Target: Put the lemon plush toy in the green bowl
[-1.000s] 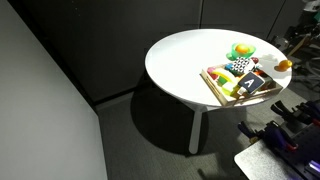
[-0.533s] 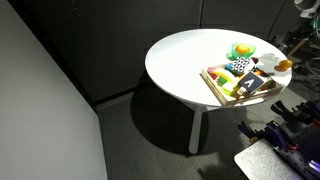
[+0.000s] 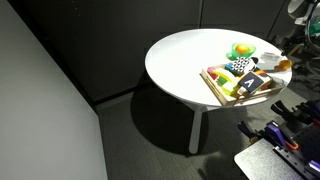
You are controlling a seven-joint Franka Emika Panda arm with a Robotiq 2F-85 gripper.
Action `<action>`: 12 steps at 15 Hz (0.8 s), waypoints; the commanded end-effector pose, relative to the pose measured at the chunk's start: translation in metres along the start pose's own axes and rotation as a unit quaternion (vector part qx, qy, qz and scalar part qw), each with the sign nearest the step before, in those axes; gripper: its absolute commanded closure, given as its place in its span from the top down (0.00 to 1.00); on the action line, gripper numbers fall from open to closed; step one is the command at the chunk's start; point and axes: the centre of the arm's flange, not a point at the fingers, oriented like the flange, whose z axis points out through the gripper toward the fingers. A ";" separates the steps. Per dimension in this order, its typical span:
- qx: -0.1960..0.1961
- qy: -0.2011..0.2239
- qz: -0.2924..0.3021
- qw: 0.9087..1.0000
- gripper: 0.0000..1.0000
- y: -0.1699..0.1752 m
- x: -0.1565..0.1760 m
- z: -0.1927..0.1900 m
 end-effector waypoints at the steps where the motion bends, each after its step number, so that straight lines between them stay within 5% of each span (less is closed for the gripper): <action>1: 0.004 0.003 -0.002 1.000 1.00 0.013 0.019 0.009; 12: -0.007 -0.016 -0.008 1.000 1.00 0.015 0.021 0.045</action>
